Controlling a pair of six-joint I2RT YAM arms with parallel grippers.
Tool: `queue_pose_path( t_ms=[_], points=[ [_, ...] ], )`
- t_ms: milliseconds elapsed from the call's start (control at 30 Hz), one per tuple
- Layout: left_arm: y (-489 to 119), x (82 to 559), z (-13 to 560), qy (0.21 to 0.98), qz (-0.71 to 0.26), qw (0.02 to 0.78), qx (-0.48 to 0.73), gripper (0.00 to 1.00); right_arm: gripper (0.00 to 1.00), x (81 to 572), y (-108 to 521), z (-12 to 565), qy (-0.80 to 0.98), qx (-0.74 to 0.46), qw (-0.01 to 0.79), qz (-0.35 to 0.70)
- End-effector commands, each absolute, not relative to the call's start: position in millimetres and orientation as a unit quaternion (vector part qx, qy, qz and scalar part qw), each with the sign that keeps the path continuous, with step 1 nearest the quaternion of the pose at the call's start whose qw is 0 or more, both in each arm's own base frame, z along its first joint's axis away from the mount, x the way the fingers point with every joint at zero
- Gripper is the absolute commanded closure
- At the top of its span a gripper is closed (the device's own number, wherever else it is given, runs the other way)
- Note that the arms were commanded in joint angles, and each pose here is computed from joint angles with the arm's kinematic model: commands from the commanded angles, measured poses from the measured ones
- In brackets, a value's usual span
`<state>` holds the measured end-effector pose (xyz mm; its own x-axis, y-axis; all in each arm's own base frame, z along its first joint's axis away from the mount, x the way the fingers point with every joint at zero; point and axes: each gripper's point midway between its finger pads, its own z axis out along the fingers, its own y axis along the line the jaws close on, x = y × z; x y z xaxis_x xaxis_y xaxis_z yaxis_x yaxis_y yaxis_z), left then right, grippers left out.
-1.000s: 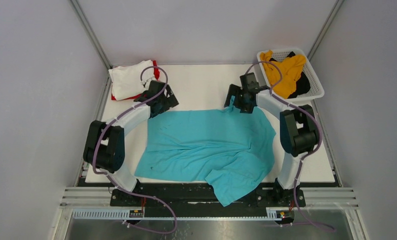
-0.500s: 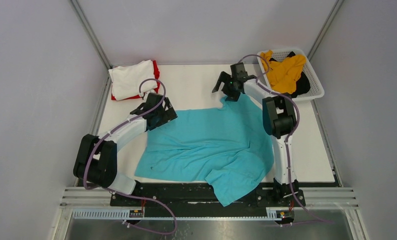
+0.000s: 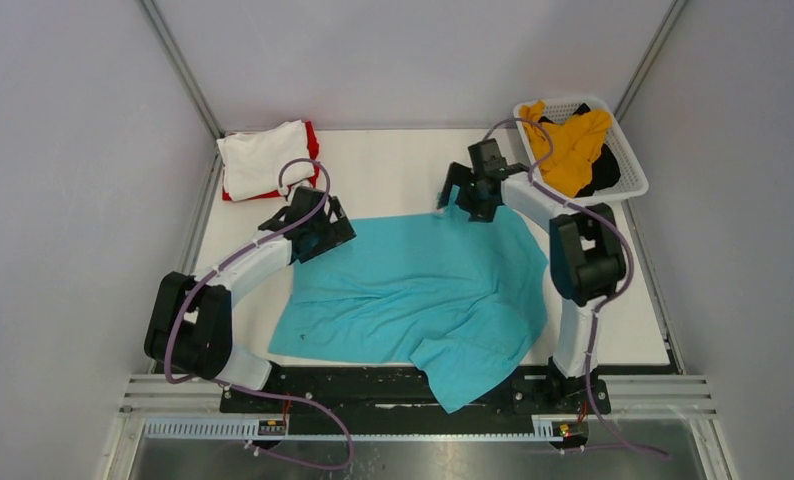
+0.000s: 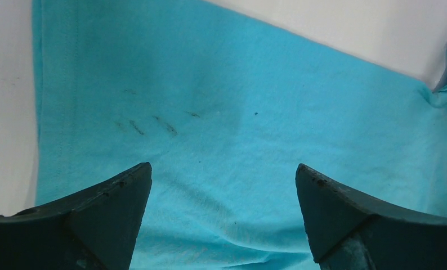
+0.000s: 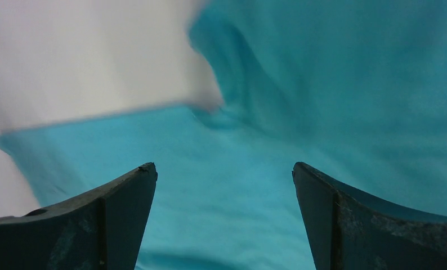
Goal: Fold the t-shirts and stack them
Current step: Flatten out the tshirt
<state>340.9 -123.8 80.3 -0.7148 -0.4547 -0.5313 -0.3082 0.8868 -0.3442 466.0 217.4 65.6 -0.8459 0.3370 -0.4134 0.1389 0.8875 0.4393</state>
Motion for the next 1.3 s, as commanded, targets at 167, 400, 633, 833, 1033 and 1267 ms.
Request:
queue_pose_path(
  t_ms=[167, 400, 633, 833, 1033, 1267],
  points=[
    [-159, 349, 51, 0.932, -0.155, 0.268, -0.189, 0.01, 0.01, 346, 143, 38, 0.979, 0.088, 0.174, 0.063],
    [-165, 389, 32, 0.938, -0.122, 0.263, -0.192, 0.01, 0.01, 364, 138, 22, 0.984, 0.109, 0.123, 0.075],
    [-172, 441, 14, 0.944, -0.101, 0.245, -0.196, 0.01, 0.00, 413, 132, 20, 0.979, 0.133, 0.110, 0.108],
    [-170, 485, 18, 0.937, -0.111, 0.252, -0.214, 0.01, 0.00, 453, 129, 24, 0.975, 0.148, 0.107, 0.125],
    [-171, 523, 23, 0.928, -0.142, 0.263, -0.223, 0.01, 0.00, 495, 125, 20, 0.974, 0.151, 0.106, 0.132],
    [-180, 550, 55, 0.919, -0.171, 0.297, -0.197, 0.01, 0.00, 532, 119, 40, 0.974, 0.123, 0.152, 0.111]
  ],
)
